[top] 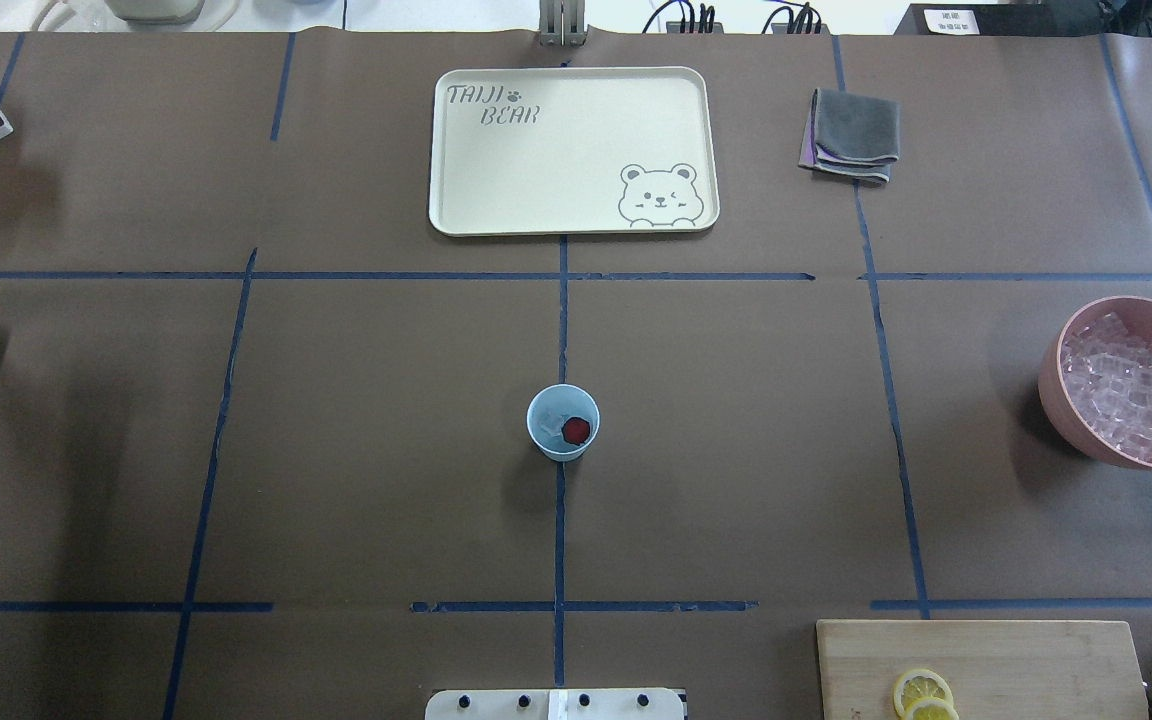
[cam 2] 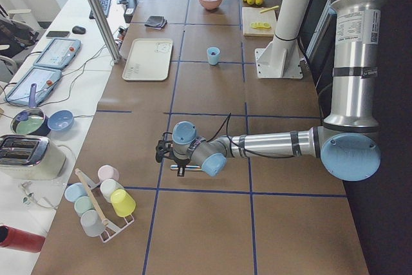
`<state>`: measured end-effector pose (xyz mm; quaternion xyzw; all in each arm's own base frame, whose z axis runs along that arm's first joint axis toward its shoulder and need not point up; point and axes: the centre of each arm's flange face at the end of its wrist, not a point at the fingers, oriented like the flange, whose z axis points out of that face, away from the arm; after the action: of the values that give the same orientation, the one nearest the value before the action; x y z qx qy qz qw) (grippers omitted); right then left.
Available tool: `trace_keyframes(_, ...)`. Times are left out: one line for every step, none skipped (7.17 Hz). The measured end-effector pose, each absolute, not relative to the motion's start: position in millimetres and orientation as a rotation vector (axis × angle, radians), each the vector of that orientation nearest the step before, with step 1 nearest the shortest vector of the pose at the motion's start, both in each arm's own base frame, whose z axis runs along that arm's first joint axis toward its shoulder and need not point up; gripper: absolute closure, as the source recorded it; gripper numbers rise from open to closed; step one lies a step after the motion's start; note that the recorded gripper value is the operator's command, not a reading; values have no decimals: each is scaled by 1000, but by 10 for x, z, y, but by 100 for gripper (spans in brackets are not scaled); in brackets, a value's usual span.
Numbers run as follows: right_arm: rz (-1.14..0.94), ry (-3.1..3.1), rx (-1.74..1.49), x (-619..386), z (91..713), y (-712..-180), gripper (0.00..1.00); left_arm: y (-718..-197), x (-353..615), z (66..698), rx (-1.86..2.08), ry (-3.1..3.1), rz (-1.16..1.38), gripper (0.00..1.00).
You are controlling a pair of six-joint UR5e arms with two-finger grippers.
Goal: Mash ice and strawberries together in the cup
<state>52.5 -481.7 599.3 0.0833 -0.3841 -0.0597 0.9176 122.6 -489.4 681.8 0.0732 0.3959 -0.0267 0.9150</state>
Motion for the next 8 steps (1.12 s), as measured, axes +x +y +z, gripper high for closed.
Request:
trace_keyframes(-123,-790,171,525,5992,-4818,0,-4899,1223,6835,153,807,-57,100)
trace_keyframes(-123,-790,172,525,5989,-4820,0,-4901,1224,6848,155,803,-57,100)
trace_keyframes(-123,-791,172,524,5987,-4822,0,-4898,1228,6868,154,800,-56,100)
trace_keyframes(-123,-790,173,524,5985,-4825,0,-4894,1232,6885,153,799,-54,100)
trace_keyframes(-124,-790,174,525,5979,-4836,0,-4888,1245,6895,152,799,-50,100)
trace_keyframes(-125,-788,177,525,5963,-4857,0,-4875,1283,6898,149,799,-42,100)
trace_keyframes(-126,-787,181,526,5944,-4880,0,-4841,1355,6910,142,800,-28,100)
trace_keyframes(-128,-786,184,526,5928,-4897,0,-4799,1419,6928,133,799,-14,100)
